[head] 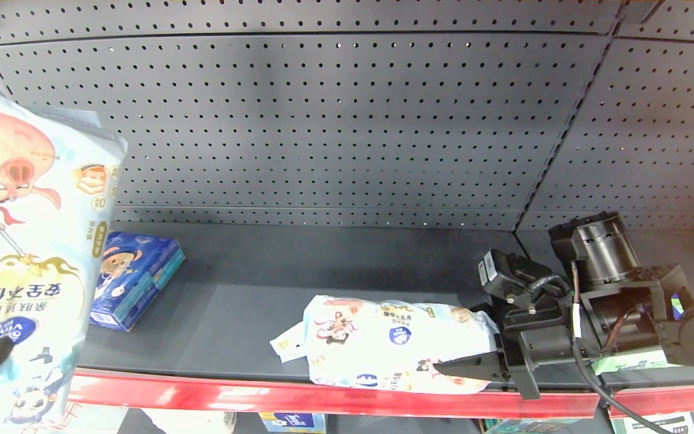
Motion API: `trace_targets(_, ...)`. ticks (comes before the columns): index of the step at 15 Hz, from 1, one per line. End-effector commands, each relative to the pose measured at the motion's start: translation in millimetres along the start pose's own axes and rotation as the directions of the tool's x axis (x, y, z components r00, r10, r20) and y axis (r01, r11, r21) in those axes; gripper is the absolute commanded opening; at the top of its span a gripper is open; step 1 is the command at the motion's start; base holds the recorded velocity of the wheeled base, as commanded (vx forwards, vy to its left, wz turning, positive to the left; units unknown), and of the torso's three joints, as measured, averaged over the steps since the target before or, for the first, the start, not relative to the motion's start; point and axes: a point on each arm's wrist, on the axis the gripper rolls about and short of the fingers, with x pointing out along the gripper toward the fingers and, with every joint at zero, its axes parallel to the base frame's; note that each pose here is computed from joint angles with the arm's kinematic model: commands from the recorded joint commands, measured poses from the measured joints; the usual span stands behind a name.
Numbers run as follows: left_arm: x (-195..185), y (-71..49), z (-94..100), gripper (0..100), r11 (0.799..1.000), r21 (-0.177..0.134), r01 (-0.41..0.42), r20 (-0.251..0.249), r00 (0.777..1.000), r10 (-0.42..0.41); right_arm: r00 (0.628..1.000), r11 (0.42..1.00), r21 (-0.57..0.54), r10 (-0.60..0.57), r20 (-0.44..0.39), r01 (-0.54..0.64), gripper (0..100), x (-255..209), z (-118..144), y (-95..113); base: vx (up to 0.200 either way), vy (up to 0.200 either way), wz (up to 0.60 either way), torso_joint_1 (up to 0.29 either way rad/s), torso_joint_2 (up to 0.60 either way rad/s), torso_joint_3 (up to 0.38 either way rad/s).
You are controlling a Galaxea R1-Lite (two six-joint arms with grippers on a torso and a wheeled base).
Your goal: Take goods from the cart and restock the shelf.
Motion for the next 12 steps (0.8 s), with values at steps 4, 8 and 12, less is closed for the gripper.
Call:
trace_targets(4,0,-0.1,-0.3,0,1.000,0.000,0.001,0.000,1.000,-0.001,1.000,1.000,0.003,-0.006,-0.008,0.006,0,0,-2,-1,0.000,0.000,0.00,0.000,0.00,0.000)
trace_targets(8,0,0.0,-0.3,0,1.000,0.000,0.002,-0.002,1.000,-0.002,1.000,1.000,0.022,-0.021,-0.021,0.021,100,-2,-5,1,0.000,0.000,0.00,0.000,0.00,0.000)
trace_targets(12,9,2.9,4.2,0,1.000,-0.005,0.020,-0.026,0.999,-0.020,0.989,0.990,0.010,-0.143,0.034,0.143,100,-38,0,1,0.000,0.000,0.00,0.000,0.00,0.000)
